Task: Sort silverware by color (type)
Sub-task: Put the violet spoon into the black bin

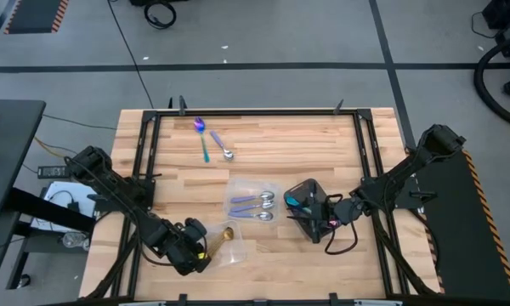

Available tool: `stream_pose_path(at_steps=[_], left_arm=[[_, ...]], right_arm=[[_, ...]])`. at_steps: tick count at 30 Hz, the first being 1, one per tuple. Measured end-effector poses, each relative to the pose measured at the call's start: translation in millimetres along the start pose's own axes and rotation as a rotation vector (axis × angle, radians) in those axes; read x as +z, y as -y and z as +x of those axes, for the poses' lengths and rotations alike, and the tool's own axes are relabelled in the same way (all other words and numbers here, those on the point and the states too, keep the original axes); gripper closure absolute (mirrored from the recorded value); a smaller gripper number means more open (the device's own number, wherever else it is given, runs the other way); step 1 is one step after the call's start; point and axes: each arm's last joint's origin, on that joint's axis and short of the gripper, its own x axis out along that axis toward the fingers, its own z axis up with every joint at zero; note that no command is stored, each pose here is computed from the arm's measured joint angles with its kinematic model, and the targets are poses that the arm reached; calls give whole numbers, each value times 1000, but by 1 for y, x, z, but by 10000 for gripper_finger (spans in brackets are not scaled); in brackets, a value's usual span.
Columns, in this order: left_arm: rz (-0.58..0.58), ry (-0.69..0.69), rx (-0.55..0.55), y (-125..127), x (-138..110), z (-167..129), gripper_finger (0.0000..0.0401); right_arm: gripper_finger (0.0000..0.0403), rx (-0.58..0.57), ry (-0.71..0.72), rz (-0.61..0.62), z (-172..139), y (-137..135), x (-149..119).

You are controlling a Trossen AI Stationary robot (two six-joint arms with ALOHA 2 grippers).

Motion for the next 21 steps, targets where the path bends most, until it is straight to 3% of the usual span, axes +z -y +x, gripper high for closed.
stream_pose_path(at_steps=[7,12,16,21], left_arm=[[23,-26,-23,2,6,-6,303],[167,29,-90,12,20,-31,279],[233,178,-35,10,32,-45,281],[239,263,100,-4,42,-49,295]], right_arm=[[289,0,0,10,0,0,0],[289,0,0,19,0,0,0],[289,8,-10,33,0,0,-1],[289,50,-26,58,0,-2,-3]])
